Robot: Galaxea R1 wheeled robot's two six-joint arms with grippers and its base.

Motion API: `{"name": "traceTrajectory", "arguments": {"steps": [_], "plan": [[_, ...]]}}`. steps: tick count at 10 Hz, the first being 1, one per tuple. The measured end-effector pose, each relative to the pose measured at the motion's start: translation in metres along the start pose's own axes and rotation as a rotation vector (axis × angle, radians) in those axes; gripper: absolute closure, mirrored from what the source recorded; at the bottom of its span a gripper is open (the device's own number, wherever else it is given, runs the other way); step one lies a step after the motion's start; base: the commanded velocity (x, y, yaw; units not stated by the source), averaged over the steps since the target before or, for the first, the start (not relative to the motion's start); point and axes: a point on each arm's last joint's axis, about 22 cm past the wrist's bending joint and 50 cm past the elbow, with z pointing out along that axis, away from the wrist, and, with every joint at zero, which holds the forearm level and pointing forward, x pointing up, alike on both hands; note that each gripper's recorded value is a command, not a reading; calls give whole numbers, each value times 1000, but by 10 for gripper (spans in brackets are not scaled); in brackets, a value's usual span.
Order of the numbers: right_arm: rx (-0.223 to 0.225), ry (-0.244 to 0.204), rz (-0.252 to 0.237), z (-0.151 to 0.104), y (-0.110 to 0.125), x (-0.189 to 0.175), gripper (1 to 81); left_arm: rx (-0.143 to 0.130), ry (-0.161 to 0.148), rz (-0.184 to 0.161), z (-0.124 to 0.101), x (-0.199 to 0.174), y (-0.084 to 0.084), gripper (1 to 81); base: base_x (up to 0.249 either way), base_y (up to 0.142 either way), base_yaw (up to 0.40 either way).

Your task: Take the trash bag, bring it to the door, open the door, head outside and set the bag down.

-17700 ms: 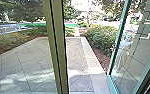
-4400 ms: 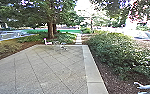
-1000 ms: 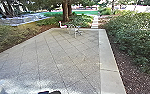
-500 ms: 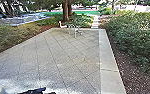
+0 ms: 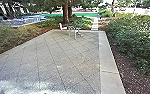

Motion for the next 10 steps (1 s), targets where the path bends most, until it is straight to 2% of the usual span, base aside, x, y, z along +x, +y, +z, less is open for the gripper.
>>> {"name": "traceTrajectory", "arguments": {"steps": [2,3,4,5,7,8,10], "plan": [[-2,53,-14,-2,0,22,10,-28,-44,33,27,-62,22,10,0,0,0],[-3,74,-8,-4,1,27,10,-27,-75,57,43,-97,26,10,0,0,0],[-5,102,6,-6,2,33,10,-30,-95,98,58,-127,34,10,0,0,0],[-6,132,20,-8,3,39,10,-42,-100,145,70,-149,48,10,0,0,0],[-6,169,48,-9,4,40,10,-78,-109,231,95,-202,79,10,0,0,0],[-5,172,52,-9,4,38,10,-81,-123,256,104,-241,81,10,0,0,0],[-1,181,55,-9,2,38,10,-82,-158,280,116,-318,77,10,0,0,0]]}}
